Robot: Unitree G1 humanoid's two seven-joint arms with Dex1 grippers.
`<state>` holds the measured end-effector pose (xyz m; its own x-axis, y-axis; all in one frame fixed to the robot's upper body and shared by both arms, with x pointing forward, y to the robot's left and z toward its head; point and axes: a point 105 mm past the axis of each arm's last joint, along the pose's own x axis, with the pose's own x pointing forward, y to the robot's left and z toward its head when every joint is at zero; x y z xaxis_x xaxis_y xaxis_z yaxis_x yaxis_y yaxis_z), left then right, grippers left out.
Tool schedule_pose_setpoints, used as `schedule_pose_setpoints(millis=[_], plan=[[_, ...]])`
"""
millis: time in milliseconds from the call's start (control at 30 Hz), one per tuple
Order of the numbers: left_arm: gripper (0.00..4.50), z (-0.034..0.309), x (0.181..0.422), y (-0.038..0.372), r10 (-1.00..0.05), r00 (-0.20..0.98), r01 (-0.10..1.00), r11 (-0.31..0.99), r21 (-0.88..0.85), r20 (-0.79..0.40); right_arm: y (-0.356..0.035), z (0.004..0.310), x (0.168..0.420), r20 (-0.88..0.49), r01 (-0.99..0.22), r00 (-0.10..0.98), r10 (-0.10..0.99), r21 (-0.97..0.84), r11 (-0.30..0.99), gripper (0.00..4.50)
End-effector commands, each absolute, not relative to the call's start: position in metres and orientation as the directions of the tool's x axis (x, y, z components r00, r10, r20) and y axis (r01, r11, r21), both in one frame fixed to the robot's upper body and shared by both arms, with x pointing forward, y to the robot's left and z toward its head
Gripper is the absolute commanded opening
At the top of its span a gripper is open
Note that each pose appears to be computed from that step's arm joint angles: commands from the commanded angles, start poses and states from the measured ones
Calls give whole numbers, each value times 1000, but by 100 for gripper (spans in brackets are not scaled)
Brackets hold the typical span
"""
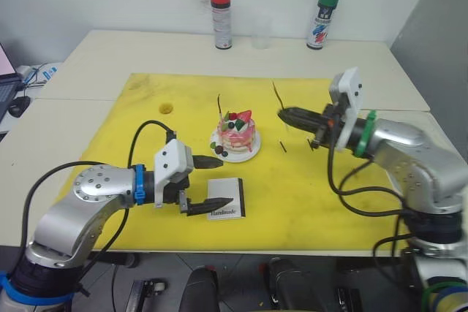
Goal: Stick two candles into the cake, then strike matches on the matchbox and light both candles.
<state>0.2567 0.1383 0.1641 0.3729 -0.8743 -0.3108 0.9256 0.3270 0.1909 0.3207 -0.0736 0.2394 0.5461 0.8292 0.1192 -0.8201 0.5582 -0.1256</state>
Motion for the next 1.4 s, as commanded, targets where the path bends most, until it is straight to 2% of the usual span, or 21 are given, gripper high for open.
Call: schedule_pose_setpoints(millis=[33, 167, 467, 1000, 1400], plan=[[450, 184, 264, 143, -874, 422, 903, 380, 201, -240, -62, 233, 327, 208, -790, 554, 806, -174, 588, 3], [450, 192, 269, 145, -874, 435, 898, 403, 177, -217, -49, 222, 332, 291, -766, 560, 776, -176, 619, 3], [450, 195, 275, 149, -868, 446, 893, 415, 173, -220, -33, 210, 340, 354, -748, 578, 736, -131, 650, 3], [450, 193, 276, 147, -871, 433, 900, 401, 171, -233, -28, 183, 346, 329, -734, 619, 713, -78, 674, 3], [450, 208, 275, 141, -895, 408, 910, 386, 150, -178, -29, 156, 349, 299, -711, 656, 693, -60, 700, 3]])
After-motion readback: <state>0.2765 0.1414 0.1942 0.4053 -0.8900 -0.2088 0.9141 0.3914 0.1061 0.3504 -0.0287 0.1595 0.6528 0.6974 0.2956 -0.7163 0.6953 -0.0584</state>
